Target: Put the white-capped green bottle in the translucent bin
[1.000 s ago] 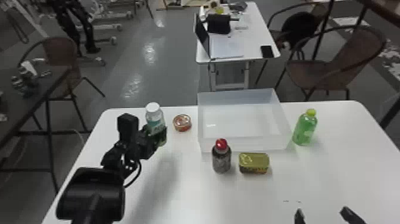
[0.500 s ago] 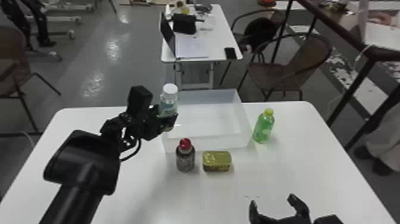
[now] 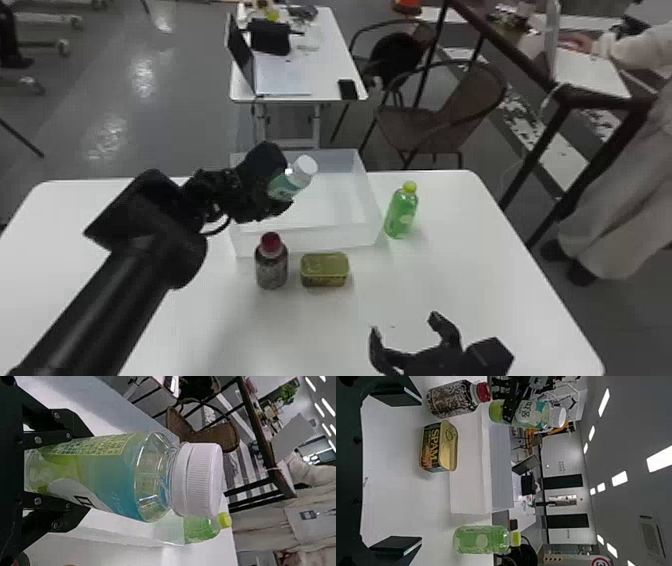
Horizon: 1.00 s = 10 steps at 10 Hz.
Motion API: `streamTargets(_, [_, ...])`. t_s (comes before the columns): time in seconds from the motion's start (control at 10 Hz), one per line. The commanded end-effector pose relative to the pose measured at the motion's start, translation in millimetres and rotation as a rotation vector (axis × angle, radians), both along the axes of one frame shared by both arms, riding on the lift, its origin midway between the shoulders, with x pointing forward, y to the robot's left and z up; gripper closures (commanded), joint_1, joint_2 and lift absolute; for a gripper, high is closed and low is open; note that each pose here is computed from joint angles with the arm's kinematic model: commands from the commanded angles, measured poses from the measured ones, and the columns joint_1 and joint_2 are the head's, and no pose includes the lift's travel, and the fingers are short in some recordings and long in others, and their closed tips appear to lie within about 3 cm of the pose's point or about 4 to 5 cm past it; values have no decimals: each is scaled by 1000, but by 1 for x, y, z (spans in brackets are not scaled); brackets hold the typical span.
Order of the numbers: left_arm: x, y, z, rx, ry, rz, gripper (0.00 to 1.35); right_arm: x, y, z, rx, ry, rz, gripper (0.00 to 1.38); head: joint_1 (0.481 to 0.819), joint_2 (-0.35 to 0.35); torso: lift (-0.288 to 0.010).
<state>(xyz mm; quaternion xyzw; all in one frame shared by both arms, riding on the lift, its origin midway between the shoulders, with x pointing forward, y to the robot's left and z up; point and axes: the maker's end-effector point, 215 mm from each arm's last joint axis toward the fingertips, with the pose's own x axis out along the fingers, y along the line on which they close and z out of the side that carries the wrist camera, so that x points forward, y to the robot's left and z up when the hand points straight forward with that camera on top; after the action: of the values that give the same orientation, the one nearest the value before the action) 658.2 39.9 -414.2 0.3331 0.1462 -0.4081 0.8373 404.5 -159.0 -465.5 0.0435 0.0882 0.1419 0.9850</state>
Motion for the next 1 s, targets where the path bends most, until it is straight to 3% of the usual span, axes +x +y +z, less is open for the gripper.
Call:
streamTargets(0.0, [16, 9, 10, 87, -58, -12, 710, 6, 3, -2, -3, 1, 8, 71, 695, -126, -28])
streamTargets(0.2, [30, 18, 25, 73, -102, 41, 493, 3, 4, -6, 0, 9, 14, 71, 695, -105, -28])
streamTargets(0.3, [34, 18, 31, 68, -111, 44, 226, 4, 4, -6, 0, 10, 14, 70, 695, -101, -28])
streamTargets(0.4, [33, 15, 30, 75, -109, 39, 75, 3, 3, -6, 2, 10, 13, 71, 695, -97, -28])
streamTargets(0.6, [24, 15, 34, 12, -96, 53, 91, -3, -3, -2, 1, 9, 2, 70, 695, -105, -28])
streamTargets(0.9, [-16, 86, 39, -231, -119, 241, 108, -9, -13, 3, -10, 3, -11, 71, 695, -87, -28])
